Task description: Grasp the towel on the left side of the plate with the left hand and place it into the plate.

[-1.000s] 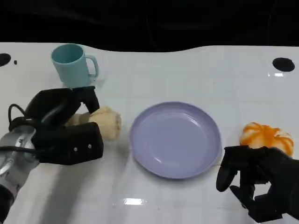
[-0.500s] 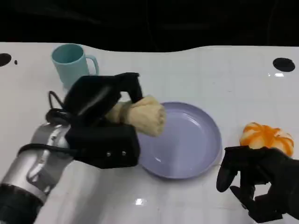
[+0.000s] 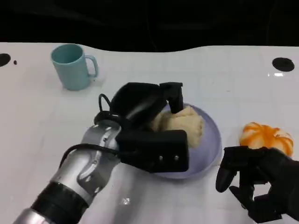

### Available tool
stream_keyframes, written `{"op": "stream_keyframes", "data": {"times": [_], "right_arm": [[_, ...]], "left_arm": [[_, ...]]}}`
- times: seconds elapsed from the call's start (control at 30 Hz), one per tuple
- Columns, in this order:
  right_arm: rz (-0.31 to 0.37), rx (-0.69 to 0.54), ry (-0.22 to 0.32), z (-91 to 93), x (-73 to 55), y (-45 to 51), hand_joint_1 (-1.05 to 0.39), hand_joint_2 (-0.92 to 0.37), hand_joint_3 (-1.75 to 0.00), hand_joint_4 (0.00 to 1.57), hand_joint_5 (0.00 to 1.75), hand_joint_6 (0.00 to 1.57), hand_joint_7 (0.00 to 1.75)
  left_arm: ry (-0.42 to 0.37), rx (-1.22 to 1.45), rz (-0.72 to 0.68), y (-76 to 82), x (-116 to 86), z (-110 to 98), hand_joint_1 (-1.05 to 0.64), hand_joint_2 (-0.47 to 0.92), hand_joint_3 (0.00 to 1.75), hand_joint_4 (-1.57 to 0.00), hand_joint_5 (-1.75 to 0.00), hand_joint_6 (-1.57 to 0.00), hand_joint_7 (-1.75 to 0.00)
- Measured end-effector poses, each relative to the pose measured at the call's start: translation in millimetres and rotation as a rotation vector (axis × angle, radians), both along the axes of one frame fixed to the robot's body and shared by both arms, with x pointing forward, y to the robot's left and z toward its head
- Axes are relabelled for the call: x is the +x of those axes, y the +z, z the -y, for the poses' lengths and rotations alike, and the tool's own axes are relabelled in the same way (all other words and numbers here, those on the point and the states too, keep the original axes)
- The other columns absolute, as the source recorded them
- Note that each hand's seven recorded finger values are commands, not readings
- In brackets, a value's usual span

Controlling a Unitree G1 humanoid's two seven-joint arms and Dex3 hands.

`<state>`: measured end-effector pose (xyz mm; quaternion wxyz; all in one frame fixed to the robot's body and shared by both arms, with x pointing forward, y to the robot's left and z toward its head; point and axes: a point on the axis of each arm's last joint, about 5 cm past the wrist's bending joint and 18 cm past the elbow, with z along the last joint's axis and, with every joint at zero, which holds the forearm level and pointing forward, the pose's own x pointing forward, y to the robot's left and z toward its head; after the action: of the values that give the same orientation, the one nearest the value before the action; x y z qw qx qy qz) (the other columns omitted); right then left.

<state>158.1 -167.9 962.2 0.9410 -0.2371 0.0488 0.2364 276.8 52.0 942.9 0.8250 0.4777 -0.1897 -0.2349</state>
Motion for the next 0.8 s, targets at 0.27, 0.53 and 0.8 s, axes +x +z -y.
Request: {"op": "stream_keyframes", "data": {"times": [0.27, 0.53, 0.8], "right_arm": [[0.004, -0.004, 0.001, 0.1, 0.1, -0.4, 0.01, -0.54, -1.1, 0.75, 1.75, 0.71, 1.42], [0.005, -0.006, 0.003, 0.5, 0.4, -0.6, 0.02, -0.55, -1.1, 0.75, 1.75, 0.71, 1.41], [0.0, -0.007, 0.001, 0.8, 0.8, -1.5, 0.02, -0.55, -1.1, 0.74, 1.75, 0.71, 1.42]], "left_arm": [[-0.102, 0.035, -0.151, 2.2, 0, -3, -0.46, 0.92, 0.17, -0.27, -0.66, -0.47, -0.04], [-0.146, 0.081, -0.197, 16.5, 1, -13, -0.56, 0.92, 0.24, -0.42, -0.63, -0.53, -0.06], [-0.145, -0.067, -0.211, 31.6, -5, -29, -0.34, 0.92, 0.24, -0.86, -0.86, -0.87, -0.13]]}}
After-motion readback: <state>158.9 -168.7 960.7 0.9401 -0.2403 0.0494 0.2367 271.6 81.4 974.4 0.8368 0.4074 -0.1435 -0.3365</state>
